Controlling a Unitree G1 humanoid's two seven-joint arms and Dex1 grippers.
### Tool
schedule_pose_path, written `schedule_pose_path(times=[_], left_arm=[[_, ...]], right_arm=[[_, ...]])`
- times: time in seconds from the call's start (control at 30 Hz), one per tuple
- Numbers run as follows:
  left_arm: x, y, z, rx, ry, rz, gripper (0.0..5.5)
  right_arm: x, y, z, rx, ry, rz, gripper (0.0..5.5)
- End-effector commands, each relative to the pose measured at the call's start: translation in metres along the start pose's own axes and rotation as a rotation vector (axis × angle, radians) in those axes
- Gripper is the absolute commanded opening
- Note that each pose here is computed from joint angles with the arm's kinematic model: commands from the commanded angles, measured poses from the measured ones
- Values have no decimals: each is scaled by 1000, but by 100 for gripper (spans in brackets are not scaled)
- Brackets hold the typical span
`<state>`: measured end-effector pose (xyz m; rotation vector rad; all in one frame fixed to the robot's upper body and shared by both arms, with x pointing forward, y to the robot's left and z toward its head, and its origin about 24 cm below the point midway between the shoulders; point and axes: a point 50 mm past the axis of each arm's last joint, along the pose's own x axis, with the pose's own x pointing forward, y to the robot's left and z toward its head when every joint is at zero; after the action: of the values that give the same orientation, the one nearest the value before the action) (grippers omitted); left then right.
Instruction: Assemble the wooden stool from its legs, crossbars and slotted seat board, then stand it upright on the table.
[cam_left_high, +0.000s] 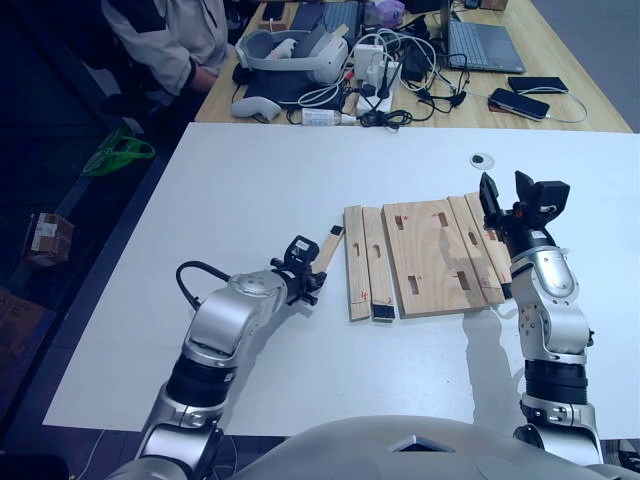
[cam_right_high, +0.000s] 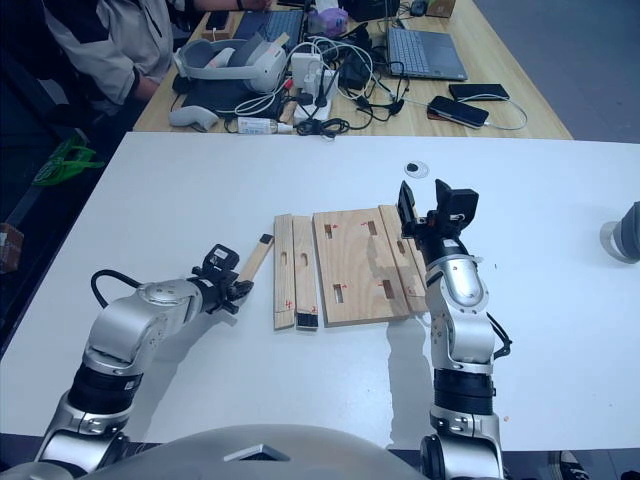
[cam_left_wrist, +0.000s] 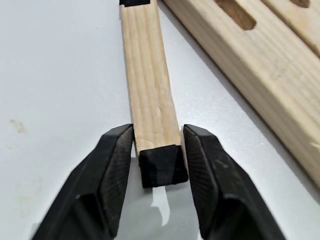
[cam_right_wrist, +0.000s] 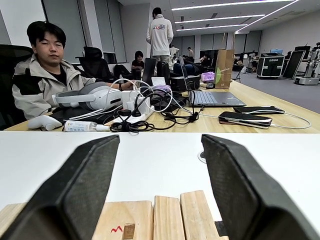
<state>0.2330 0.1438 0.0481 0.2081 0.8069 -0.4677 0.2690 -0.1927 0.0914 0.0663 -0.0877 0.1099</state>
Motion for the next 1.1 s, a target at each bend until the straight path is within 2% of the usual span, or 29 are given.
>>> schedule_pose_path(times=[0.03, 0.2, 0.37, 0.47, 0.57, 0.63, 0.67, 0.8, 0.87, 0.97, 1.1], left_arm=[[-2, -4, -3, -3, 16, -25, 134], [-3, -1, -5, 15, 21, -12, 130], [-11, 31, 15, -18, -83, 99, 130], [-19, 45, 41, 9, -235, 165, 130], [-26, 39, 66, 96, -419, 151, 130], [-27, 27, 76, 111, -493, 94, 130], [-28, 22, 79, 82, -509, 62, 130], [-32, 1, 87, 80, -456, -110, 130], [-37, -6, 95, 82, -460, -160, 130], [-40, -15, 110, 57, -477, -208, 130], [-49, -29, 123, 83, -485, -296, 130]], right_arm=[[0, 0, 2, -10, 2, -2, 309], [1, 1, 2, -15, 0, 4, 309], [8, -1, 8, -56, -16, 28, 309], [15, -4, 13, 58, -3, 29, 309], [22, 13, 21, 369, 50, 183, 309], [25, 26, 32, 354, 55, 309, 309], [26, 31, 38, 218, 41, 353, 309], [30, 46, 65, -985, -243, 620, 309], [30, 51, 68, -1328, -366, 746, 309], [26, 65, 69, -1483, -530, 906, 309], [24, 80, 49, -1508, -591, 1073, 309]])
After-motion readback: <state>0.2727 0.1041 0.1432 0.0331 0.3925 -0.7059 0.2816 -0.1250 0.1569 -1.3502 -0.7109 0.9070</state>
